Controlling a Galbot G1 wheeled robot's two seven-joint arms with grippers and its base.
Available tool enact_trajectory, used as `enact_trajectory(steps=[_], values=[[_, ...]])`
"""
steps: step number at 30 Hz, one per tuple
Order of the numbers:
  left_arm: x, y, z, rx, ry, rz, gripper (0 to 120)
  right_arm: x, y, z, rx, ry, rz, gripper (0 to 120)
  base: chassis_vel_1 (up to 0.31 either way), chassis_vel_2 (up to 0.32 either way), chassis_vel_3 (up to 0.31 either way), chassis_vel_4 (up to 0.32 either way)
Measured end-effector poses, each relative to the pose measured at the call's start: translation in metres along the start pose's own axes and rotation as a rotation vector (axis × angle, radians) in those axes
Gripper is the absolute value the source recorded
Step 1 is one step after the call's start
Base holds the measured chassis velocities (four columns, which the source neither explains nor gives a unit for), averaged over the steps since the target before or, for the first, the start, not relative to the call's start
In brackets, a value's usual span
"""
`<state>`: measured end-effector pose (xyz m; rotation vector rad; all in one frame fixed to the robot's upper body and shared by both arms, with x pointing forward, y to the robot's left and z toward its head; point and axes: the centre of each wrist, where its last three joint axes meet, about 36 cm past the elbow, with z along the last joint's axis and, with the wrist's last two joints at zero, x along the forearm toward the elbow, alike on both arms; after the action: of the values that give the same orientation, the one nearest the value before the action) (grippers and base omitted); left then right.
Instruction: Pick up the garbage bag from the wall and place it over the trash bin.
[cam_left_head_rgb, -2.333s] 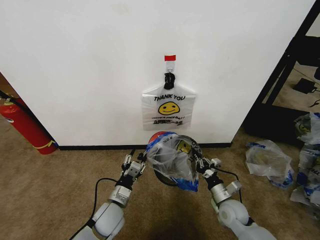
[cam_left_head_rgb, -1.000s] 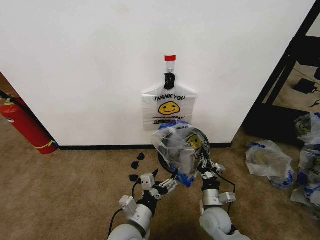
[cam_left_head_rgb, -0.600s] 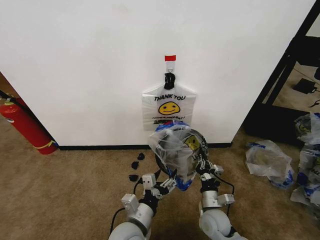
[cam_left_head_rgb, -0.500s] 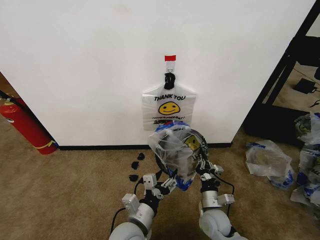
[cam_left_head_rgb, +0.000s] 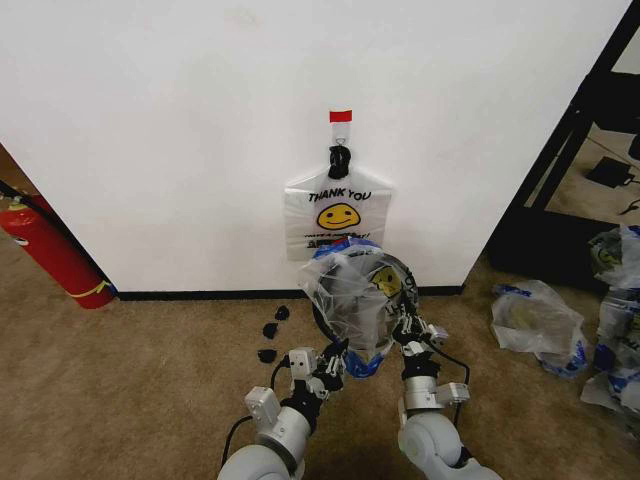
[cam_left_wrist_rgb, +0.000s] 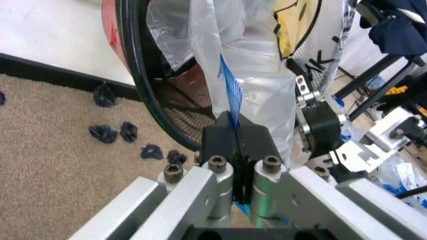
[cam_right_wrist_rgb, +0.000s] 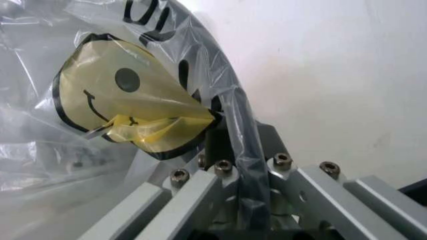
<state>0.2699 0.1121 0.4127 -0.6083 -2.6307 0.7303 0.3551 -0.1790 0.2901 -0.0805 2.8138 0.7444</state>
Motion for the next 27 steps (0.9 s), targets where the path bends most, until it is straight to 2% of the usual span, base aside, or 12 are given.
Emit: enact_trajectory(steps=[8,13,19,27], values=[[0.003,0.004,0.002,-0.007,0.007,0.012,0,-0.004,0.004,0.000,-0.025,-0.005,0.015,0,0.000,0.000,0.000,0.000],[0.004,0.015,0.005,-0.033,0.006,-0.009,0,-0.008,0.014,-0.009,-0.086,0.008,0.064,0,0.000,0.000,0.000,0.000],[0.002,0.026,0.006,-0.050,0.003,-0.033,0,-0.015,0.023,-0.030,-0.182,0.049,0.143,0,0.000,0.000,0.000,0.000],[-0.008,0.039,0.010,-0.081,-0.010,-0.057,0,-0.005,0.031,-0.042,-0.260,0.123,0.141,0,0.000,0.000,0.000,0.000]])
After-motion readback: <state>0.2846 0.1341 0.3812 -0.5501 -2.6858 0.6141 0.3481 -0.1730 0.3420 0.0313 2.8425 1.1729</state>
